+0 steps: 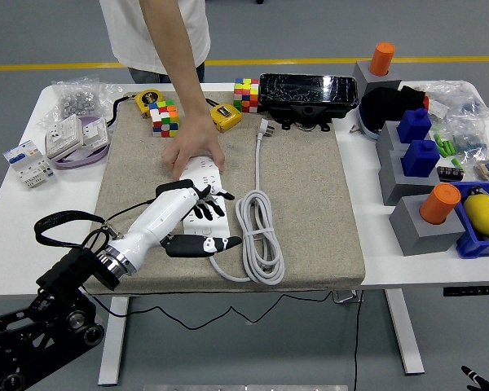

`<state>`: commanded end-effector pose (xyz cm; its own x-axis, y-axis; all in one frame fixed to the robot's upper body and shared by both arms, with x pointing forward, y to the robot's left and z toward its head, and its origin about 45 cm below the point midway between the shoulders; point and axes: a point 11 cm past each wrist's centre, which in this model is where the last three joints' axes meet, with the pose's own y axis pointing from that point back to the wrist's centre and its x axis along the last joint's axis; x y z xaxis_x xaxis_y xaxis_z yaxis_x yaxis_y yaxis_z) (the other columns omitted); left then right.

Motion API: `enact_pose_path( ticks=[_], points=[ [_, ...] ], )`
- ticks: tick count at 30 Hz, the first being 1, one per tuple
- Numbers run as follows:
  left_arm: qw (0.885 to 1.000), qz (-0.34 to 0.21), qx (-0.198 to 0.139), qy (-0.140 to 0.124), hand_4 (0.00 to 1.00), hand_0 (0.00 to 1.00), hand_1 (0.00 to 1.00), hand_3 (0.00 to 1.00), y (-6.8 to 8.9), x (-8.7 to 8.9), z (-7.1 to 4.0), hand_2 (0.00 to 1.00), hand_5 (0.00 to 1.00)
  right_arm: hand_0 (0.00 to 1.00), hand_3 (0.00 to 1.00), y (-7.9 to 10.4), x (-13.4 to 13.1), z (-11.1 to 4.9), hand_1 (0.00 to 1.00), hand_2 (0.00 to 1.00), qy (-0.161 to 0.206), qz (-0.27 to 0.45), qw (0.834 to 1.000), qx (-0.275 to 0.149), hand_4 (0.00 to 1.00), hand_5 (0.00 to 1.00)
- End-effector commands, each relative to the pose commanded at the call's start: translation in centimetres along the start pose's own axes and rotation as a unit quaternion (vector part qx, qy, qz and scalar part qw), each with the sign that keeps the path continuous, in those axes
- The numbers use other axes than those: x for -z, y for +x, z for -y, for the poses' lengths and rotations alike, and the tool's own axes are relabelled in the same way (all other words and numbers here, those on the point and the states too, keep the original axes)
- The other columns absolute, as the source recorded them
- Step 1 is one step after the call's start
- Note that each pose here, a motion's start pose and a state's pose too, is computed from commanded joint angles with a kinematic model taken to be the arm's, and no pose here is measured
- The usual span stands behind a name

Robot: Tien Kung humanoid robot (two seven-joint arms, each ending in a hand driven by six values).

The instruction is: Put the plug near the board,insert it into the board,press the button,pull the plug out

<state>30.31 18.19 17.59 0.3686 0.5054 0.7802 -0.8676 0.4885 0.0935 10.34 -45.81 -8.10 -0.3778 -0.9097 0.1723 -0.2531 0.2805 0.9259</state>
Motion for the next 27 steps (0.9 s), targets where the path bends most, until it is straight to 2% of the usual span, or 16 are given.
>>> enact_pose_path(
  ticks=[2, 3, 8, 9, 12, 14, 15, 27],
  points=[
    [1.0, 0.005, 0.011, 0.01, 0.867, 0.223, 0.151, 0.696, -0.2, 0.1, -0.2, 0.323, 0.488, 0.58, 0.618, 0.0, 0.0, 0.0, 0.674, 0.686, 0.0, 0.0, 1.0, 0.0, 0.986, 0.524],
    [1.0, 0.007, 0.019, 0.017, 0.868, 0.126, 0.022, 0.71, -0.4, 0.1, -0.3, 0.148, 0.463, 0.58, 0.618, 0.0, 0.0, 0.0, 0.673, 0.686, -0.001, 0.0, 1.0, 0.0, 0.985, 0.524],
    [0.995, 0.031, 0.063, 0.067, 0.868, 0.126, 0.022, 0.71, -1.2, 0.9, -0.8, 0.148, 0.463, 0.58, 0.618, 0.0, 0.1, 0.0, 0.673, 0.686, 0.0, -0.001, 1.0, -0.001, 0.985, 0.524],
    [0.994, 0.035, 0.071, 0.076, 0.633, 0.091, 0.003, 0.741, -1.4, 1.1, -0.9, 0.122, 0.126, 0.58, 0.618, 0.0, 0.1, 0.0, 0.673, 0.686, 0.0, -0.002, 1.0, -0.001, 0.985, 0.523],
    [0.989, 0.048, 0.095, 0.107, 0.633, 0.091, 0.003, 0.741, -1.8, 1.6, -1.3, 0.122, 0.126, 0.58, 0.618, 0.1, 0.1, 0.0, 0.673, 0.686, 0.0, -0.003, 1.0, -0.001, 0.985, 0.523],
    [0.987, 0.05, 0.102, 0.117, 0.633, 0.091, 0.003, 0.741, -2.0, 1.9, -1.4, 0.122, 0.126, 0.58, 0.618, 0.1, 0.2, 0.0, 0.673, 0.686, 0.0, -0.003, 1.0, -0.001, 0.985, 0.523],
    [0.986, 0.052, 0.104, 0.122, 0.561, 0.084, 0.006, 0.782, -2.1, 2.1, -1.4, 0.125, 0.092, 0.58, 0.618, 0.1, 0.2, 0.0, 0.673, 0.686, 0.0, -0.004, 1.0, -0.001, 0.984, 0.523],
    [0.988, 0.048, 0.091, 0.113, 0.545, 0.079, 0.008, 0.816, -1.7, 1.8, -0.9, 0.127, 0.065, 0.58, 0.617, 0.2, 0.3, 0.0, 0.673, 0.686, 0.001, -0.005, 1.0, -0.002, 0.984, 0.523]
  ],
)
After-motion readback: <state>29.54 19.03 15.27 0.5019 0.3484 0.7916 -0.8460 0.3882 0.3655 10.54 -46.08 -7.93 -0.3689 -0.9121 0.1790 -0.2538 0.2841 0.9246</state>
